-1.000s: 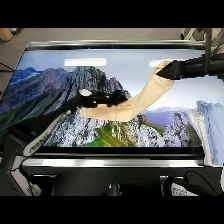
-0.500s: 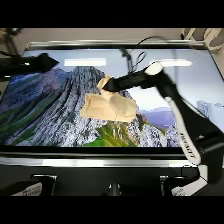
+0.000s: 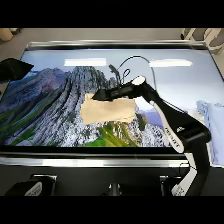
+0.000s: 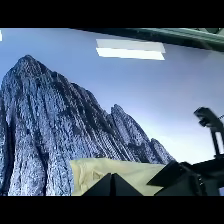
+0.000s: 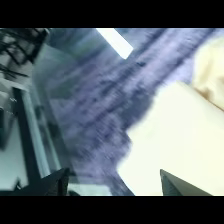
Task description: Fold the shirts.
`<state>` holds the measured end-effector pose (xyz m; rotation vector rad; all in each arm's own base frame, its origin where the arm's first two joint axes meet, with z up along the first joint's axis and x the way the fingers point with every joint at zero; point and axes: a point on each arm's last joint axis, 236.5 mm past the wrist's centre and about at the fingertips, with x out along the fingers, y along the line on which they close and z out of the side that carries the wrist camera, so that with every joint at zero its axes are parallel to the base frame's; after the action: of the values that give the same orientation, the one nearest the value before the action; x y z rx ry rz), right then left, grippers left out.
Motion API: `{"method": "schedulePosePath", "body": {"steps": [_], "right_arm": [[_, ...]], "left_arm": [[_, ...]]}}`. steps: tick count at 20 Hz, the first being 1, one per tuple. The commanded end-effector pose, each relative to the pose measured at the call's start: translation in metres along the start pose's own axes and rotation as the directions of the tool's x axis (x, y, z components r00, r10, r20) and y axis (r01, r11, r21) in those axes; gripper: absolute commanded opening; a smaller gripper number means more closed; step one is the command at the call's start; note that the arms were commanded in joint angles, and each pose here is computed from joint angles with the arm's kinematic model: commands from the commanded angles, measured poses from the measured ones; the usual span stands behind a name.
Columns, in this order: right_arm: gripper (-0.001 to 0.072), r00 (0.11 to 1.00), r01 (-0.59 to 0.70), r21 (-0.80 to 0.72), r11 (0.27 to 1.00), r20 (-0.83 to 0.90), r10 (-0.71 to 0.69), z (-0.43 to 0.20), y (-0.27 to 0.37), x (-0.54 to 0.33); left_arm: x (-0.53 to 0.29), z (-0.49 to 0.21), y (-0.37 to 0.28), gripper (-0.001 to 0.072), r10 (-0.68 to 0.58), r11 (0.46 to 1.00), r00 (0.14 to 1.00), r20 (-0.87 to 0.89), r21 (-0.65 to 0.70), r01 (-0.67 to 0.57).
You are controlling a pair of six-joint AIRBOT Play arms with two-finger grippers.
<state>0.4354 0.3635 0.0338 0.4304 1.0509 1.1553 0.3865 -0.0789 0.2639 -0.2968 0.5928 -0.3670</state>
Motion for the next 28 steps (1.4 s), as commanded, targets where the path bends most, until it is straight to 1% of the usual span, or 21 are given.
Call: {"method": "schedulePosePath", "body": {"steps": [1,2,3,4,5,6,7,9,12,15,16,18,19,20,21,22,25,28], "right_arm": [[0.0635,0.914,0.313,-0.060,0.948,-0.251,-0.318,-0.051,-0.072,-0.107],[0.0644,0.835,0.441,-0.064,0.895,-0.337,-0.436,-0.073,-0.101,-0.149],[0.0641,0.751,0.552,-0.025,0.834,-0.419,-0.510,-0.095,-0.126,-0.187],[0.0642,0.729,0.582,0.024,0.813,-0.458,-0.509,-0.110,-0.137,-0.203],[0.0650,0.750,0.569,0.070,0.819,-0.452,-0.483,-0.117,-0.142,-0.202],[0.0673,0.782,0.543,0.108,0.833,-0.427,-0.455,-0.119,-0.144,-0.190],[0.0680,0.802,0.526,0.127,0.841,-0.402,-0.441,-0.120,-0.147,-0.177],[0.0679,0.836,0.495,0.162,0.854,-0.357,-0.417,-0.120,-0.153,-0.147],[0.0677,0.893,0.408,0.209,0.889,-0.295,-0.341,-0.110,-0.147,-0.101],[0.0673,0.895,0.411,0.215,0.886,-0.280,-0.347,-0.109,-0.154,-0.079],[0.0656,0.894,0.416,0.212,0.884,-0.277,-0.354,-0.108,-0.156,-0.078],[0.0590,0.893,0.423,0.209,0.882,-0.261,-0.367,-0.104,-0.159,-0.078],[0.0401,0.893,0.423,0.209,0.882,-0.262,-0.366,-0.104,-0.158,-0.079],[0.0034,0.896,0.419,0.214,0.882,-0.258,-0.362,-0.103,-0.157,-0.080],[0.0018,0.903,0.405,0.212,0.890,-0.244,-0.353,-0.099,-0.153,-0.079],[0.0017,0.911,0.388,0.171,0.906,-0.223,-0.348,-0.091,-0.146,-0.081],[0.0016,0.924,0.345,-0.022,0.938,-0.170,-0.343,-0.057,-0.104,-0.102],[0.0016,0.934,0.352,-0.145,0.925,-0.017,-0.358,0.003,-0.048,-0.155]], "left_arm": [[0.001,-0.013,0.005,0.0025,0.011,1.000,1.000,-0.024,-0.004,-0.011],[0.004,-0.017,0.008,0.0025,0.016,1.000,0.999,-0.033,-0.007,-0.016],[0.006,-0.021,0.010,0.0025,0.018,1.000,0.999,-0.044,-0.014,-0.018],[0.009,-0.027,0.012,0.0025,0.018,1.000,0.998,-0.057,-0.021,-0.019],[0.012,-0.032,0.014,0.0025,0.018,0.999,0.997,-0.071,-0.029,-0.020],[0.015,-0.037,0.016,0.0025,0.018,0.999,0.996,-0.083,-0.035,-0.021],[0.017,-0.041,0.017,0.0025,0.018,0.999,0.996,-0.091,-0.040,-0.022],[0.019,-0.045,0.018,0.0025,0.019,0.999,0.995,-0.101,-0.045,-0.024],[0.022,-0.052,0.022,0.0025,0.021,0.998,0.993,-0.119,-0.054,-0.027],[0.026,-0.060,0.024,0.0025,0.021,0.997,0.990,-0.137,-0.066,-0.031],[0.026,-0.060,0.025,0.0026,0.022,0.997,0.991,-0.135,-0.068,-0.031],[0.027,-0.059,0.026,0.0026,0.023,0.997,0.991,-0.134,-0.069,-0.033],[0.028,-0.059,0.026,0.0026,0.024,0.997,0.991,-0.135,-0.070,-0.033],[0.030,-0.060,0.027,0.0026,0.024,0.997,0.990,-0.139,-0.072,-0.034],[0.032,-0.061,0.029,0.0026,0.025,0.997,0.989,-0.145,-0.075,-0.036],[0.035,-0.063,0.031,0.0026,0.025,0.996,0.988,-0.153,-0.079,-0.037],[0.048,-0.071,0.039,0.0027,0.026,0.994,0.982,-0.189,-0.097,-0.045],[0.066,-0.084,0.049,0.0026,0.023,0.991,0.970,-0.242,-0.122,-0.053]]}}
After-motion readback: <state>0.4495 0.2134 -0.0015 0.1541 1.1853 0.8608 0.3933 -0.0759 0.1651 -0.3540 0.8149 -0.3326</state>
